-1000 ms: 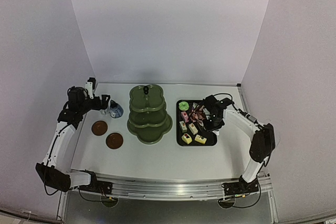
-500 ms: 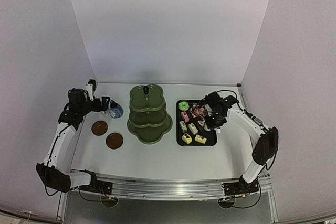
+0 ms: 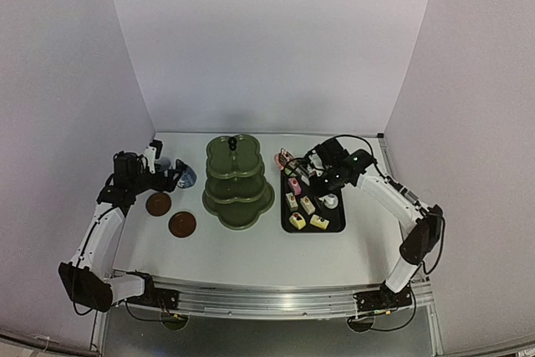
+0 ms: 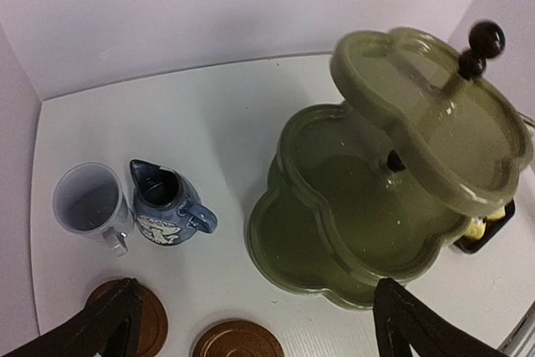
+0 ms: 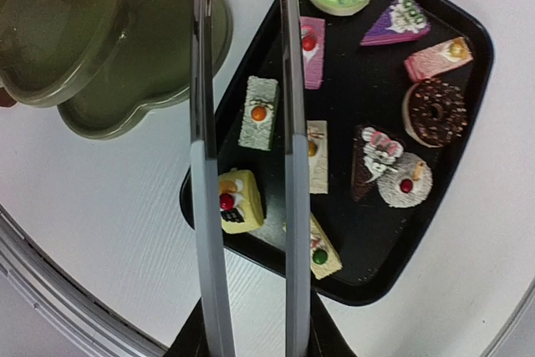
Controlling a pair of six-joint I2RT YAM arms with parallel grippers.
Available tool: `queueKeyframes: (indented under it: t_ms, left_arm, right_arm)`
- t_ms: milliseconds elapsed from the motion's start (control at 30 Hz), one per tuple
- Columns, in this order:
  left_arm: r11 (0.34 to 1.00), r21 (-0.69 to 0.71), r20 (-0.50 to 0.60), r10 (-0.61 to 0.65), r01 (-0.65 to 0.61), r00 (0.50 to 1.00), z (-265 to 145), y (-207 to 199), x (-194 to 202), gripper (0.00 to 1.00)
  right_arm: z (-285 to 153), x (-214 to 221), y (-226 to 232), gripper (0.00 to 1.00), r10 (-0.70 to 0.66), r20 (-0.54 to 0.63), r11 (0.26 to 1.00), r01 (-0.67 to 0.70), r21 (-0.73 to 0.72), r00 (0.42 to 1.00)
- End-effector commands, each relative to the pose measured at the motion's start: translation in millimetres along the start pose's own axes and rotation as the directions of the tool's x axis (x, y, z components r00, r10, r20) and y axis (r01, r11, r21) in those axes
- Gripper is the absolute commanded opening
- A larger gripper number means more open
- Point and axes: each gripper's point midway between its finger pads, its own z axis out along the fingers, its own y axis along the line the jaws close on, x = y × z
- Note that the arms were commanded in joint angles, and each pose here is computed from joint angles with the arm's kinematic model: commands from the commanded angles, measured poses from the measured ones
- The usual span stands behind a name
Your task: Serve the afternoon tea
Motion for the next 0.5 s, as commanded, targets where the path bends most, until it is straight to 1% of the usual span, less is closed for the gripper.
queueKeyframes:
  t_ms: [0, 100, 200, 267, 400, 467]
  left_arm:
    - [0.977, 0.145, -0.043, 0.163, -0.155, 0.986, 5.3, -21.3, 32.0, 0.92]
    - [0.951, 0.189, -0.107, 0.266, -0.243, 0.958, 10.1, -25.5, 61.7, 0.9]
    - [0.904, 0.23, -0.134, 0.397, -0.361, 0.908, 15.8, -33.5, 81.9, 0.9]
    - [0.877, 0.25, -0.137, 0.452, -0.411, 0.881, 21.4, -39.1, 89.2, 0.9]
    - [0.82, 0.282, -0.101, 0.542, -0.498, 0.834, 33.2, -52.1, 92.5, 0.9]
    - [0.78, 0.305, -0.081, 0.593, -0.546, 0.801, 39.2, -61.3, 96.6, 0.9]
  right_arm:
    - [24.1, -36.3, 29.3, 0.0, -0.002, 0.104, 0.99, 0.017, -0.14, 0.995]
    - [36.3, -48.2, 32.7, 0.0, -0.01, 0.129, 0.988, 0.03, -0.154, 0.992]
    - [49.6, -50.9, 33.9, 0.0, -0.025, 0.127, 0.986, 0.045, -0.161, 0.992]
    - [59.4, -48.5, 33.9, 0.0, -0.026, 0.108, 0.986, 0.043, -0.164, 0.994]
    - [77.2, -42.9, 36.1, 0.0, -0.024, 0.076, 0.982, 0.037, -0.185, 0.997]
    - [84.4, -42.7, 38.6, 0.0, -0.022, 0.072, 0.979, 0.036, -0.202, 0.997]
